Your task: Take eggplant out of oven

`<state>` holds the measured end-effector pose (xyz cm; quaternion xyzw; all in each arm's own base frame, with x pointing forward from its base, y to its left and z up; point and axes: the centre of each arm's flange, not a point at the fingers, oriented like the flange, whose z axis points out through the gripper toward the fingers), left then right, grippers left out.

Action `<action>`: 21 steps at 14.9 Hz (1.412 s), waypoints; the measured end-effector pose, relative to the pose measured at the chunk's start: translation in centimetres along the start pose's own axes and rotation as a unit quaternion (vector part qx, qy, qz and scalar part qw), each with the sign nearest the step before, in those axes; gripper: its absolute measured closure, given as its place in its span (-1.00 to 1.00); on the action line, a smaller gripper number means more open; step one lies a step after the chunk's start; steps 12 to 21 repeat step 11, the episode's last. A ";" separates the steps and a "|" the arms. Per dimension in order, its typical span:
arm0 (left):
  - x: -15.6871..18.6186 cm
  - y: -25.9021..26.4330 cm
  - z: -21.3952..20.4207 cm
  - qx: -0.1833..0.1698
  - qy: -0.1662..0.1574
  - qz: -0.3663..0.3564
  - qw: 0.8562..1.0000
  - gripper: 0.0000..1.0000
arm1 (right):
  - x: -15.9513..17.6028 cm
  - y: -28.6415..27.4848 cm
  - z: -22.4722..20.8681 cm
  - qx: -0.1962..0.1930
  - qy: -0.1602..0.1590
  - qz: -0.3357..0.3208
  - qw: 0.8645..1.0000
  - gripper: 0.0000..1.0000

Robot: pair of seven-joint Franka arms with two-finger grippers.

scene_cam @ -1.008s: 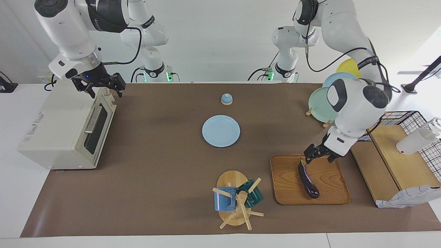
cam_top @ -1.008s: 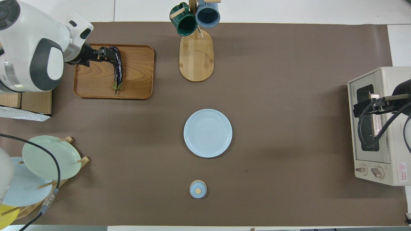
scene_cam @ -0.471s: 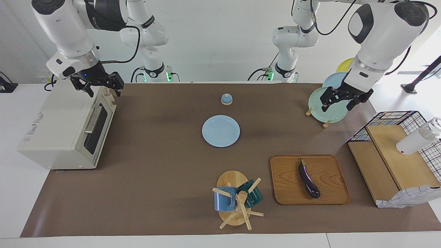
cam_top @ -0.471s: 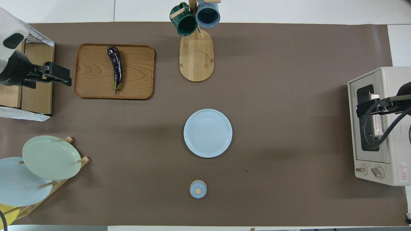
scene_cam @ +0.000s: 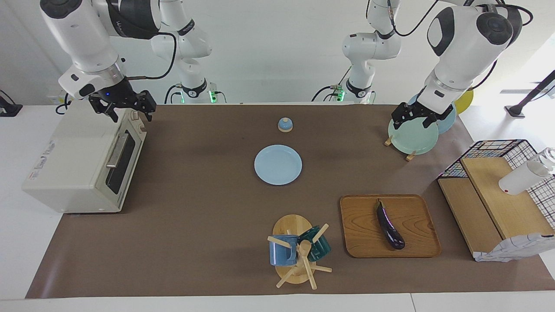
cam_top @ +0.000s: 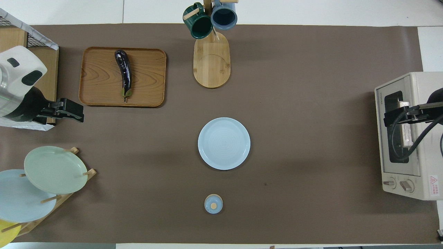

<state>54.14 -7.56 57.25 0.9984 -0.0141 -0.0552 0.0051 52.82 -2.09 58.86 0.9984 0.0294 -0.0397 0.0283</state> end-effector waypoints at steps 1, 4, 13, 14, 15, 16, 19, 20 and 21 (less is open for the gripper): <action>0.0 -0.1 -0.4 -0.001 0.006 -0.001 1.000 -1.00 | 0.0 0.0 0.0 0.000 0.000 0.000 1.000 -1.00; -0.2 -0.3 -1.9 -0.012 0.021 -0.008 1.000 -1.00 | 0.0 0.0 0.0 0.000 0.000 0.000 1.000 -1.00; -0.3 0.1 -2.3 -0.014 0.027 -0.013 0.999 -1.00 | 0.0 -0.3 0.0 0.000 0.000 -0.003 1.000 -1.00; -0.3 0.1 -2.3 -0.014 0.027 -0.013 0.999 -1.00 | 0.0 -0.3 0.0 0.000 0.000 -0.003 1.000 -1.00; -0.3 0.1 -2.3 -0.014 0.027 -0.013 0.999 -1.00 | 0.0 -0.3 0.0 0.000 0.000 -0.003 1.000 -1.00; -0.3 0.1 -2.3 -0.014 0.027 -0.013 0.999 -1.00 | 0.0 -0.3 0.0 0.000 0.000 -0.003 1.000 -1.00; -0.3 0.1 -2.3 -0.014 0.027 -0.013 0.999 -1.00 | 0.0 -0.3 0.0 0.000 0.000 -0.003 1.000 -1.00; -0.3 0.1 -2.3 -0.014 0.027 -0.013 0.999 -1.00 | 0.0 -0.3 0.0 0.000 0.000 -0.003 1.000 -1.00; -0.3 0.1 -2.3 -0.014 0.027 -0.013 0.999 -1.00 | 0.0 -0.3 0.0 0.000 0.000 -0.003 1.000 -1.00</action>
